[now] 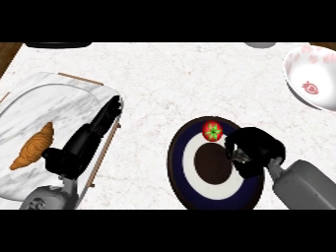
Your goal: Pick the eggplant from the plate and place it in the bowl
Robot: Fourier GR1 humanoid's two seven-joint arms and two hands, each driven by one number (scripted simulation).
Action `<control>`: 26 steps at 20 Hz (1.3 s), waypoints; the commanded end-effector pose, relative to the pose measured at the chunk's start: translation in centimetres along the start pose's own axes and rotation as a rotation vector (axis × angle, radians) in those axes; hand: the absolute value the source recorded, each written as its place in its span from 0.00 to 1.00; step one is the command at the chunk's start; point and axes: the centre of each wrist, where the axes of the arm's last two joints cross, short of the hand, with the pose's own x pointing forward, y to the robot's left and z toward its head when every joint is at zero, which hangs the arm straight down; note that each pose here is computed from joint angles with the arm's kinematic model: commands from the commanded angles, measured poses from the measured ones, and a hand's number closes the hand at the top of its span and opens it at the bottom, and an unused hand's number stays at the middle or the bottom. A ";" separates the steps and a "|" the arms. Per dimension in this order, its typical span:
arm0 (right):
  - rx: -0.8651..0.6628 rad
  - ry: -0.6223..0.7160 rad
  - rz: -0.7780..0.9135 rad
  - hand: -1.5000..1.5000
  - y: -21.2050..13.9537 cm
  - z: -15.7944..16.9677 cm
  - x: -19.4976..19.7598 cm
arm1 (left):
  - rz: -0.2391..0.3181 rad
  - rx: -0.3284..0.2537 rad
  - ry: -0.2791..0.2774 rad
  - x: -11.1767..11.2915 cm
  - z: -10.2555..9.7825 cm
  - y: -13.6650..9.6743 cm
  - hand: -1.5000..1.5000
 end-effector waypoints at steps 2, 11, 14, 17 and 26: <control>-0.030 -0.279 0.267 1.00 -2.3 3.7 -4.6 | 0.004 0.005 -0.013 0.3 0.1 -0.1 0.50; -0.568 -0.294 0.273 1.00 -6.4 8.3 -13.6 | -0.013 0.011 0.014 0.2 1.5 0.6 0.50; -0.723 -0.384 0.100 1.00 -9.1 9.2 -13.4 | -0.005 0.013 0.004 0.9 0.2 0.7 0.50; -0.765 -0.434 -0.043 1.00 -9.8 10.0 -13.2 | -0.010 0.021 -0.001 1.0 -0.4 0.5 0.50; -0.805 -0.280 -0.122 1.00 -14.9 10.4 -17.9 | 0.005 -0.028 0.007 0.3 -0.7 -0.4 0.50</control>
